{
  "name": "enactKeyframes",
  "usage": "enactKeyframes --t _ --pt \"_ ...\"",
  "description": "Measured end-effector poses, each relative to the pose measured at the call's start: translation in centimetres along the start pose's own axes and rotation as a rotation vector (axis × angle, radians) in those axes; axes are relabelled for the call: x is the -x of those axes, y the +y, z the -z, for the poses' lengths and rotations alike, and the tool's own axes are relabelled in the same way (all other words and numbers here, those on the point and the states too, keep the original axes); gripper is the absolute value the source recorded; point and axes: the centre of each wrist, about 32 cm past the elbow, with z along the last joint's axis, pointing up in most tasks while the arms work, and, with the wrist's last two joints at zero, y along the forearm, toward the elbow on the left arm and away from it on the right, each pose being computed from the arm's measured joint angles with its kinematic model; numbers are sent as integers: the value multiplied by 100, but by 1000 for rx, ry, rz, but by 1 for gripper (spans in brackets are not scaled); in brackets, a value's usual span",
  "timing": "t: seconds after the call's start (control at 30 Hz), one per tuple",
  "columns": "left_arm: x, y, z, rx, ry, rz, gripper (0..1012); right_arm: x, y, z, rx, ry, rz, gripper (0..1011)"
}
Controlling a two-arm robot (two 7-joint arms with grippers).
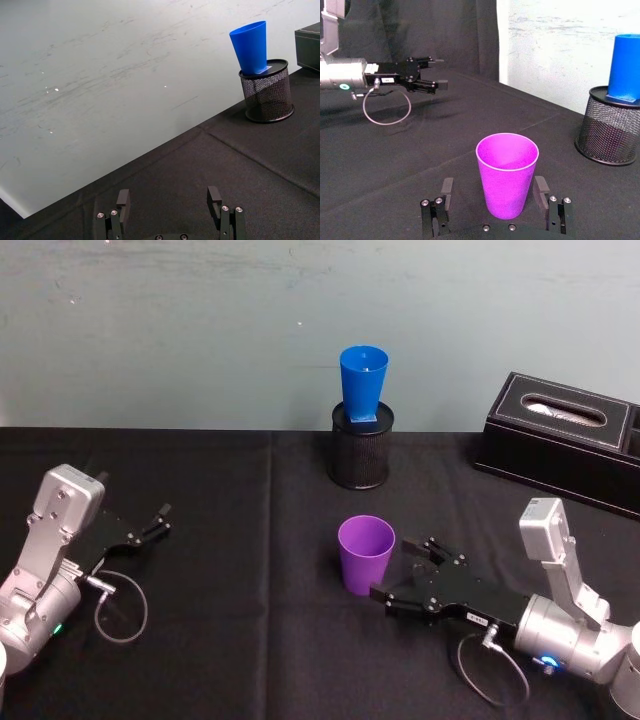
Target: Pick up one cup with a gripper and tap it against the other cup.
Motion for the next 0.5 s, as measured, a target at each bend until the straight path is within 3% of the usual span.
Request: enactKeyframes --t 0.5 --pt "0 0 0 0 0 0 1011 -162 244 21 -17 -9 -8 1000"
